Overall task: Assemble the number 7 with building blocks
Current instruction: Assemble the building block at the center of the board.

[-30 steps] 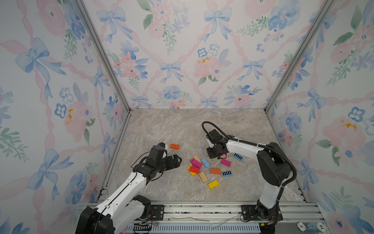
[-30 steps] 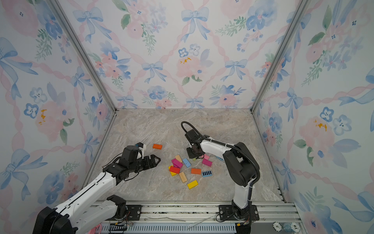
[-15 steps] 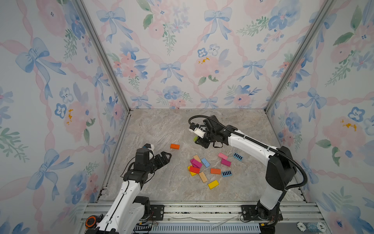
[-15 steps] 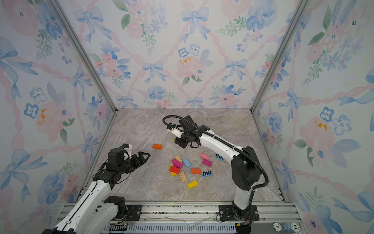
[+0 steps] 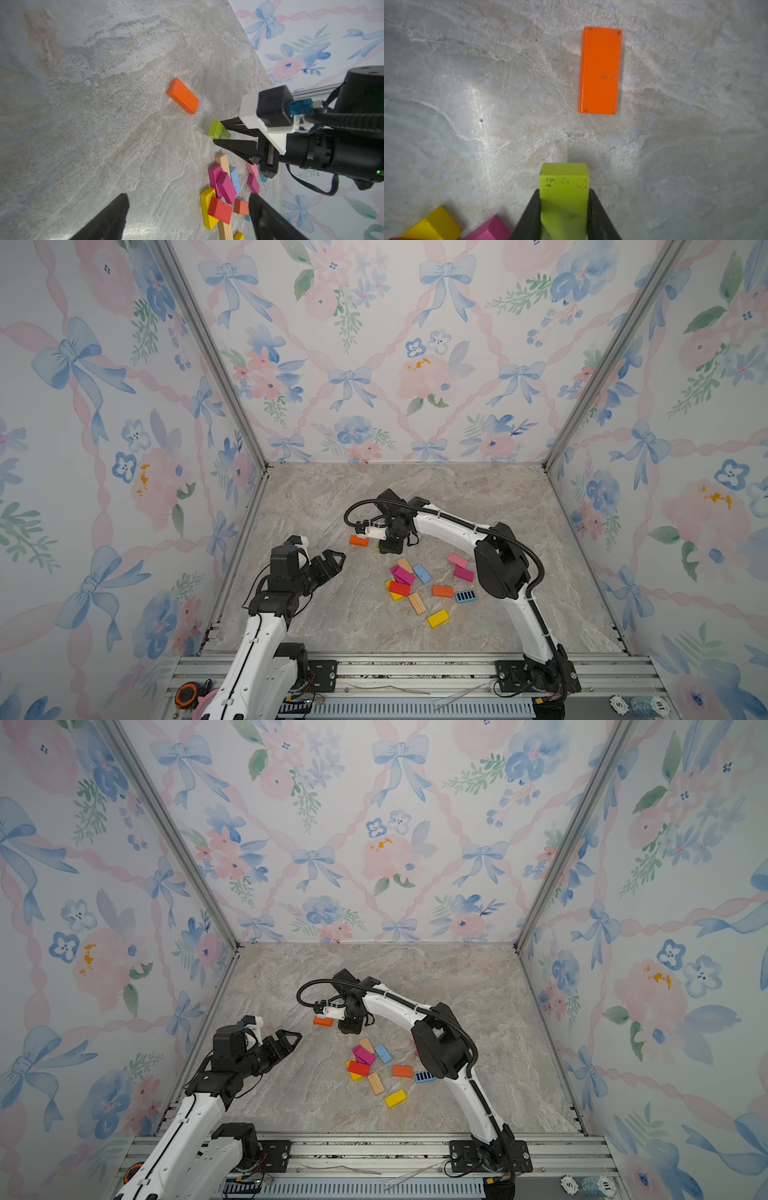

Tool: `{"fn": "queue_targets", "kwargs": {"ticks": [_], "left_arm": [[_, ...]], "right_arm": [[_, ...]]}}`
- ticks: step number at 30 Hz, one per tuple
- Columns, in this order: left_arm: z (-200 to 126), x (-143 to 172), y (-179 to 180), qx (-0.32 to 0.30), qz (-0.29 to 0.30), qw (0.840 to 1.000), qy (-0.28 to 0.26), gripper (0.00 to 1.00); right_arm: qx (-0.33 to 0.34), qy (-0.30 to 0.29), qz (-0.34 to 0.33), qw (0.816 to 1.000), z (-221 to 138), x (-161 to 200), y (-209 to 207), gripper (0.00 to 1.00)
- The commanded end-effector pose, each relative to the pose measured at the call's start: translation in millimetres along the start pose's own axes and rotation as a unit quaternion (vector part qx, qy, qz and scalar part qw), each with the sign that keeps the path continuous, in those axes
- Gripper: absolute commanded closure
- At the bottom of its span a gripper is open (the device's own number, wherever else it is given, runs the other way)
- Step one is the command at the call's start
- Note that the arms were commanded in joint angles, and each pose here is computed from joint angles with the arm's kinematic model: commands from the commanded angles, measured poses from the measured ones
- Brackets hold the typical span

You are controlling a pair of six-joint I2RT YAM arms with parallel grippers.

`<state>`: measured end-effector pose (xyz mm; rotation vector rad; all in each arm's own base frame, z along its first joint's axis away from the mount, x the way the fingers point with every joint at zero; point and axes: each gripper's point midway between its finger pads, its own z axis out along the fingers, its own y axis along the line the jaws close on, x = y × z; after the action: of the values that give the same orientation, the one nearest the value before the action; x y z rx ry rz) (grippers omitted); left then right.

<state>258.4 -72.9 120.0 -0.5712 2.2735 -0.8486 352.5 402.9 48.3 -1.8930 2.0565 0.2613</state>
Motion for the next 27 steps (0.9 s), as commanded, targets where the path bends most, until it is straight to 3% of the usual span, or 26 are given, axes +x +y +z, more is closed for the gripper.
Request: {"fn": "queue_targets", "kwargs": {"ticks": [1, 27], "left_arm": [[-1.9, 0.3, -1.3, 0.003, 0.012, 1.000, 0.004, 0.07], [-8.9, -7.6, -2.7, 0.004, 0.017, 1.000, -0.021, 0.07]], "right_arm": [[-0.008, 0.006, -0.004, 1.000, -1.1, -4.9, 0.5, 0.77], [-0.037, 0.013, 0.027, 0.999, 43.3, -8.1, -9.3, 0.75]]}}
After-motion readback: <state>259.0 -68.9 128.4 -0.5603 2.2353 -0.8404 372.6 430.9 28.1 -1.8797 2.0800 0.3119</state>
